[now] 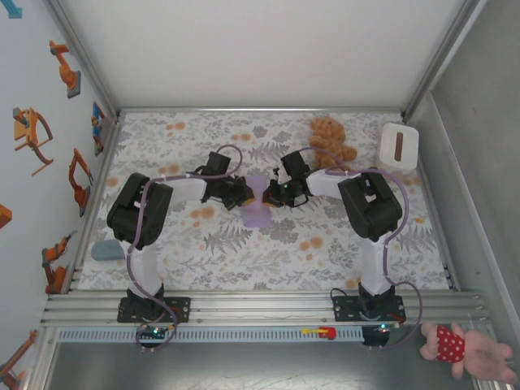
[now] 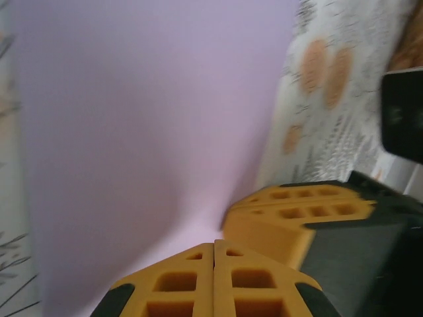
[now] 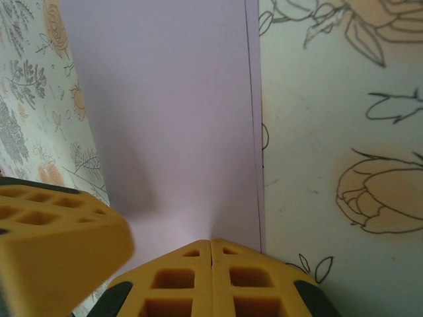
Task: Fold a paper plane with a square sheet of paper (pick it up from the middle)
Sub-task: First fold the square sheet of paper in half at the center of the table.
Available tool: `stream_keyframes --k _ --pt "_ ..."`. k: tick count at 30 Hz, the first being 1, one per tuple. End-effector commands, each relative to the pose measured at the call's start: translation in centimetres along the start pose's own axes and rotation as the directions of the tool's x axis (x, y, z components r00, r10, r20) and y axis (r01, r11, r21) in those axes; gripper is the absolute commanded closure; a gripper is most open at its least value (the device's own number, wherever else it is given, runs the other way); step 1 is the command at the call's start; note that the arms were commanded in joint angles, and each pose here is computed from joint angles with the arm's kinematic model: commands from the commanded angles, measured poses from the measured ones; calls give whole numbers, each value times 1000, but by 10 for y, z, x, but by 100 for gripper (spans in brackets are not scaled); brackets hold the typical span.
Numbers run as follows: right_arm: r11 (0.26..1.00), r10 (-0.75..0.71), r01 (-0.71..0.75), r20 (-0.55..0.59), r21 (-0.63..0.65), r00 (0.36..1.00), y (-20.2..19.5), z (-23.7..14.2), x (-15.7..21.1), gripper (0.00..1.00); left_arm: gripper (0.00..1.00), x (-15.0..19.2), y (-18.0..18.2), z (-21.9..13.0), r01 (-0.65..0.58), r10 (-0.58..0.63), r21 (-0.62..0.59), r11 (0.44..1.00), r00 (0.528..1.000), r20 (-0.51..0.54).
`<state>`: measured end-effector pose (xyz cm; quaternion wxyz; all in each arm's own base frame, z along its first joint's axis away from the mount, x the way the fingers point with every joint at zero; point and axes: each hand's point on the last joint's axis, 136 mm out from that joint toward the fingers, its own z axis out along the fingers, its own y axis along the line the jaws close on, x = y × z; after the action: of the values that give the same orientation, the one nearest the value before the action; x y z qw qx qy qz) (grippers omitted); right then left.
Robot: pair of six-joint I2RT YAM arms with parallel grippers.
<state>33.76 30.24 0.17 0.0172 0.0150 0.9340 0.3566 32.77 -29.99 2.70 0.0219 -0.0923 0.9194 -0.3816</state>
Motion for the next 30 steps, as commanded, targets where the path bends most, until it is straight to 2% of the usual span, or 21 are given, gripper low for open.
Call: stream_keyframes --k 1,10,15,17,19,23,27,30 --pt "814 257 -158 -104 559 961 -173 15 83 100 99 2 7 -3 43 -43 -6 999 999 -7" --pt "805 258 -157 -100 572 961 -177 14 84 100 99 27 54 -1 56 -67 -133 990 995 -77" --pt "801 257 -156 -97 578 961 -180 13 86 100 100 31 91 -24 63 -80 -204 977 994 -72" --pt "799 259 -159 -94 579 961 -180 13 86 100 100 28 95 -36 63 -77 -203 977 995 -61" --pt "801 259 -160 -93 577 961 -180 14 86 100 100 23 89 -48 52 -61 -188 981 997 -39" --pt "800 258 -158 -94 579 962 -180 13 87 100 100 14 43 -59 1 -1 -81 997 1000 6" --pt "800 258 -160 -92 578 962 -180 13 86 100 100 17 1 -47 -43 43 1 999 999 10" --pt "801 260 -161 -92 577 961 -180 14 86 100 100 21 -6 -29 -38 38 17 999 999 -12"
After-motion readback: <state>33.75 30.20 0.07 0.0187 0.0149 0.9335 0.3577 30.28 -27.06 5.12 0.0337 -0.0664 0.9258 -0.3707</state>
